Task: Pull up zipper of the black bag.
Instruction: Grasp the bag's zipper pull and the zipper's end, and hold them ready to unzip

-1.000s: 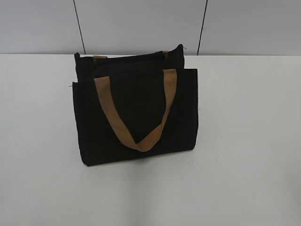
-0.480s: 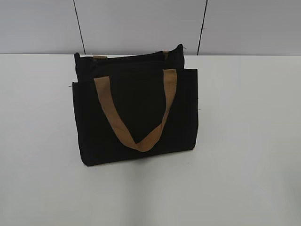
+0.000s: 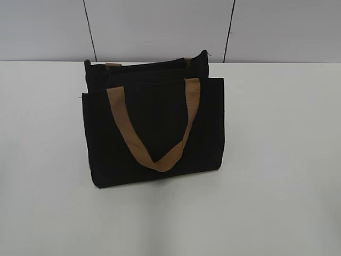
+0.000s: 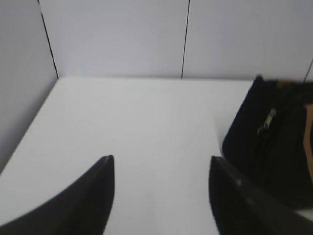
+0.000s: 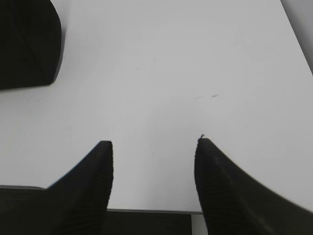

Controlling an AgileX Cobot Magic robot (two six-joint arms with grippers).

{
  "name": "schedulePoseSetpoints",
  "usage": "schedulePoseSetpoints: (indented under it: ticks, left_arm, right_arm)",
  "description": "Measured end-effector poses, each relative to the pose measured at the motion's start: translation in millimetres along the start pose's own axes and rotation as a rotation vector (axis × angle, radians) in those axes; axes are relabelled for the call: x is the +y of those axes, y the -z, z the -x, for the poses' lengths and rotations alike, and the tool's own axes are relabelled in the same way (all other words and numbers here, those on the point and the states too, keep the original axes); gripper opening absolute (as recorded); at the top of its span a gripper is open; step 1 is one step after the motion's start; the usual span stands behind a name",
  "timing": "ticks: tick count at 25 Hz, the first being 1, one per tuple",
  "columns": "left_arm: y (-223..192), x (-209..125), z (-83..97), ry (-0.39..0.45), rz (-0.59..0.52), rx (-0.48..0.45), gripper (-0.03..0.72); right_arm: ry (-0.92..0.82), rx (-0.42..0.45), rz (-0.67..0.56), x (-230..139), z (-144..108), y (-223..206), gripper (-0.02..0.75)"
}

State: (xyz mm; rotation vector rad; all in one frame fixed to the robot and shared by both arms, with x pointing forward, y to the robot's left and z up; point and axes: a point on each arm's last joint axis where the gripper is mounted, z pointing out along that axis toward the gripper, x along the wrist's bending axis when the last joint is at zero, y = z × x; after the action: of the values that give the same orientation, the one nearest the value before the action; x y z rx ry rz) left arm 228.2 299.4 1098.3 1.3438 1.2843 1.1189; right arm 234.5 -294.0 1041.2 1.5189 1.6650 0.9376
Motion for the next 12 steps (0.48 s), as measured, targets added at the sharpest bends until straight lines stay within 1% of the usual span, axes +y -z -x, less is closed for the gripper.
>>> schedulePoseSetpoints:
  ticks: [1,2,3,5,9,12]
  left_arm:
    - [-11,9,-2.5,-0.022,0.086,0.025,0.561]
    - [-11,9,-2.5,-0.022,0.086,0.025,0.561]
    - [-19,11,-3.5,-0.034,0.107,0.035,0.565]
    - [-40,16,-4.1,-0.042,0.174,0.038,0.554]
    - [-91,12,-4.6,-0.044,0.201,0.032,0.486]
    - [-133,6,-5.1,-0.050,0.155,0.027,0.460]
  right_arm:
    - [0.000,0.000,0.000,0,0,0,0.410]
    - [0.000,0.000,0.000,0,0,0,0.410]
    - [0.000,0.000,0.000,0,0,0,0.410]
    - [0.000,0.000,0.000,0,0,0,0.410]
    - [0.000,0.000,0.000,0,0,0,0.410]
    - [0.000,0.000,0.000,0,0,0,0.410]
